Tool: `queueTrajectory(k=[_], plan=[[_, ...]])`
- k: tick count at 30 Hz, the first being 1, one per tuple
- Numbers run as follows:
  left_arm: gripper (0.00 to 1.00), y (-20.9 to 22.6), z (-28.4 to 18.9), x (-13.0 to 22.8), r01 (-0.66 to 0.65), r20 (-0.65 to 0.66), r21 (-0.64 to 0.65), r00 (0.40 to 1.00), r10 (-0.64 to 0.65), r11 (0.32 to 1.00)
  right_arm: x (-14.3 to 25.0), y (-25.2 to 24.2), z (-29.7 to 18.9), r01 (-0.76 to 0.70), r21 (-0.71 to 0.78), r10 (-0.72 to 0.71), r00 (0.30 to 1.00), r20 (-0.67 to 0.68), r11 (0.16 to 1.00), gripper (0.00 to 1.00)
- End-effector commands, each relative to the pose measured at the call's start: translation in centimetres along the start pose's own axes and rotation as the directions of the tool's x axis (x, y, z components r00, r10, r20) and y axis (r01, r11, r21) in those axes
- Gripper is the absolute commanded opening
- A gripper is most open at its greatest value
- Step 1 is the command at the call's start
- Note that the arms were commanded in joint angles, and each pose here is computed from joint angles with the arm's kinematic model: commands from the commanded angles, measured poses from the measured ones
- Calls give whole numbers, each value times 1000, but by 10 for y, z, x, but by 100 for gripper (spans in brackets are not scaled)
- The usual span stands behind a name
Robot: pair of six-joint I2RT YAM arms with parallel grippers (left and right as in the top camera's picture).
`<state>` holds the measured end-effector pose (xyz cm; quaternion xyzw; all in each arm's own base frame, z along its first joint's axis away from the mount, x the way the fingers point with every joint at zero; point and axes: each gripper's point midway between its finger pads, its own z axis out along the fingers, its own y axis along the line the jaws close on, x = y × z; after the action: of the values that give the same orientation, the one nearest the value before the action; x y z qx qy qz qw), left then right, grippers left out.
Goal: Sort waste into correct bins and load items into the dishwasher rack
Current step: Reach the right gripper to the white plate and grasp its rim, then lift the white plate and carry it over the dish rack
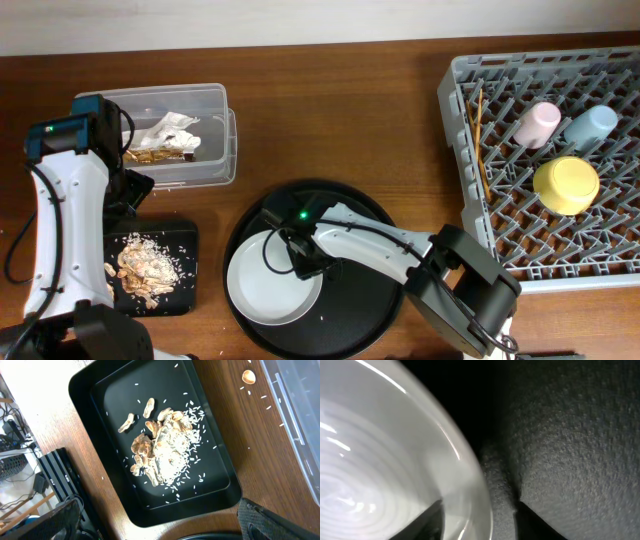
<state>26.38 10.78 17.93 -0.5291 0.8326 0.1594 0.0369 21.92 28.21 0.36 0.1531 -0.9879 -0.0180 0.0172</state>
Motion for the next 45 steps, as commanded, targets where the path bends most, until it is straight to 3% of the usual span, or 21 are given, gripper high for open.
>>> queueTrajectory(k=[1,7,13,20,27,33,40,42,45], plan=[[99,2,-9,-4,18,22,26,1000,-19,1000,4,-2,6,-11,2,11,1000,-22,1000,31],[99,2,-9,-4,18,22,26,1000,-19,1000,5,2,-3,-25,-26,24,999,-46,999,4],[99,2,-9,-4,18,22,26,1000,-19,1000,-16,-27,-50,-110,22,111,993,-47,994,4],[99,2,-9,-4,18,22,26,1000,-19,1000,-53,-129,-162,-300,198,273,950,150,933,4],[99,2,-9,-4,18,22,26,1000,-19,1000,-56,-249,-260,-563,311,421,804,420,765,4],[99,2,-9,-4,18,22,26,1000,-19,1000,-41,-339,-279,-730,371,525,676,517,574,4],[99,2,-9,-4,18,22,26,1000,-19,1000,-34,-420,-301,-876,319,561,477,676,361,4],[99,2,-9,-4,18,22,26,1000,-19,1000,-30,-432,-304,-889,336,543,456,705,311,4],[99,2,-9,-4,18,22,26,1000,-19,1000,-32,-435,-299,-890,343,538,455,710,301,4]])
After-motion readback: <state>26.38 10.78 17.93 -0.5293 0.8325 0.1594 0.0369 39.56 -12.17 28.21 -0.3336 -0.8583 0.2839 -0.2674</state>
